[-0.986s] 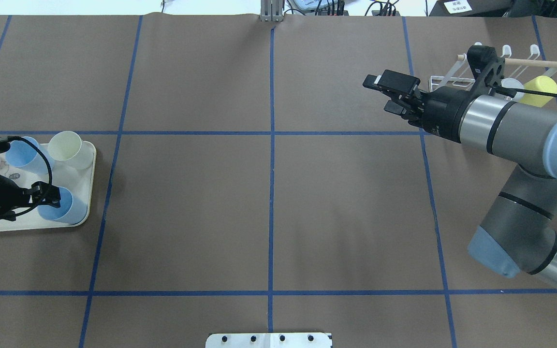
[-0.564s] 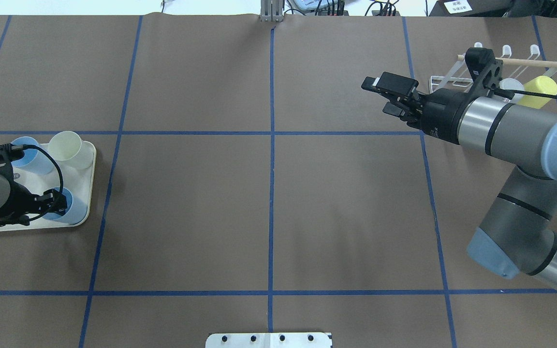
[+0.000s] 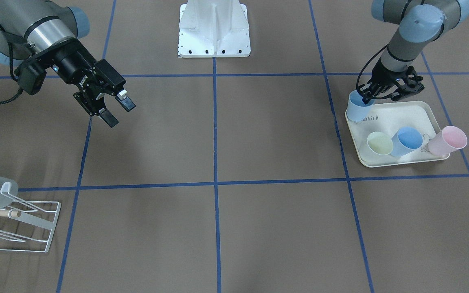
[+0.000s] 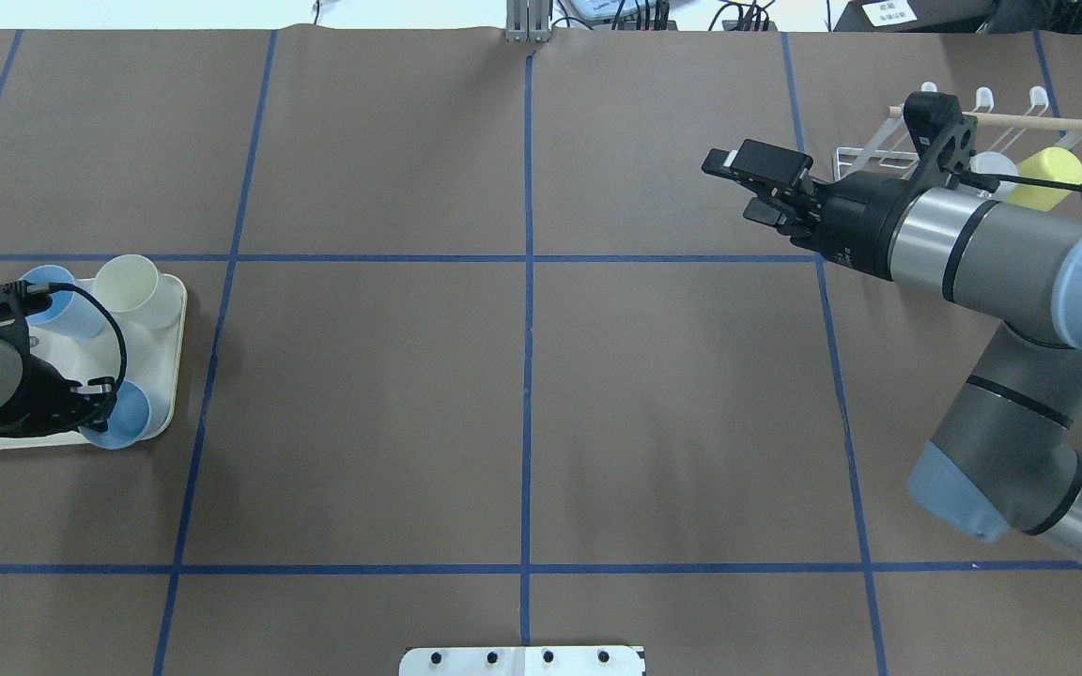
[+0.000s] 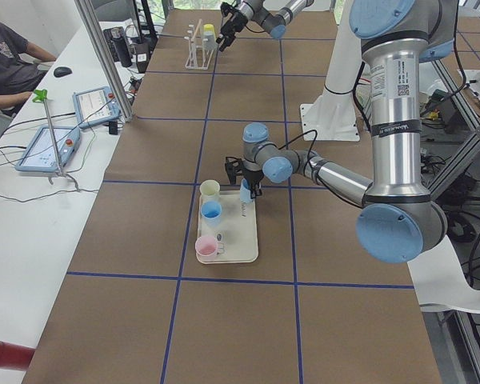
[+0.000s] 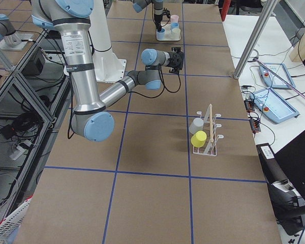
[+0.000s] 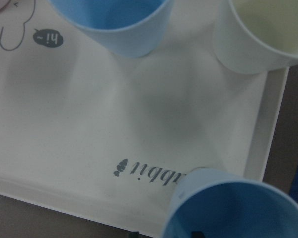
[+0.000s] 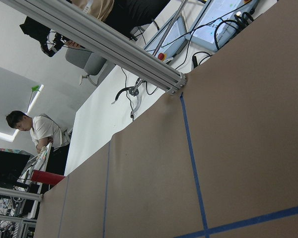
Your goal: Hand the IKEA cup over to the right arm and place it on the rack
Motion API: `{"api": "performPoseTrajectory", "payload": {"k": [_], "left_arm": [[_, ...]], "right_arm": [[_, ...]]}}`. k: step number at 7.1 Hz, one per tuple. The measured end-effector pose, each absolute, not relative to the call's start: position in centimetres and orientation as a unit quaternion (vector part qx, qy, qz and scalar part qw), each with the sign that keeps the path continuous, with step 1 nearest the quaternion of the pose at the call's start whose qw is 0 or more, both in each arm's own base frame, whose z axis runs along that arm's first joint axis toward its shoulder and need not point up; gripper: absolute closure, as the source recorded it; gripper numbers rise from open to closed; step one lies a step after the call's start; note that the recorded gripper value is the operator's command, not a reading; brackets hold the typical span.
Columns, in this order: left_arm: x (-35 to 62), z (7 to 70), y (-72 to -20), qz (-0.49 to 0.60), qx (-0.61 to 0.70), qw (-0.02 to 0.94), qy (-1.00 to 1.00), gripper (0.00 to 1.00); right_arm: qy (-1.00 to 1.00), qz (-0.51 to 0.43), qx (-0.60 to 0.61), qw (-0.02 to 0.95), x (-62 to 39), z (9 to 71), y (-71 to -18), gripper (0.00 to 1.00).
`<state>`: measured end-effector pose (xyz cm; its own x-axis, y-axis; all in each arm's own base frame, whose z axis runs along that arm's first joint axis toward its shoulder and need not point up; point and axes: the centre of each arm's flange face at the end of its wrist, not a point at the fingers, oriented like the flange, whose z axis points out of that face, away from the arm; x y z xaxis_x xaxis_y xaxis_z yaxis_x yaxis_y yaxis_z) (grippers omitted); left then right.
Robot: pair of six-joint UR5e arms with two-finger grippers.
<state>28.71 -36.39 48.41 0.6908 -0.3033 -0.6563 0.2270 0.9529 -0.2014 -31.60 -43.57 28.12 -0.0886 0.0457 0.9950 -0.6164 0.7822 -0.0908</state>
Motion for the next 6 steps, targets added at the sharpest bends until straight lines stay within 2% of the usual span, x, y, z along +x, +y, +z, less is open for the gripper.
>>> {"api": "performPoseTrajectory", "payload": {"k": [3, 6], "left_arm": [[24.7, 45.3, -36.7, -0.159, -0.056, 0.906, 0.389, 1.0], [21.7, 34.5, -39.5, -0.216, -0.037, 0.869, 0.443, 1.0]], "right_arm": [[-0.693, 0.257, 0.207, 0.641, -31.5, 27.8, -43.5, 0.0], [-0.711, 0.261, 0.188, 0.626, -32.2, 26.1, -43.2, 0.0]]}}
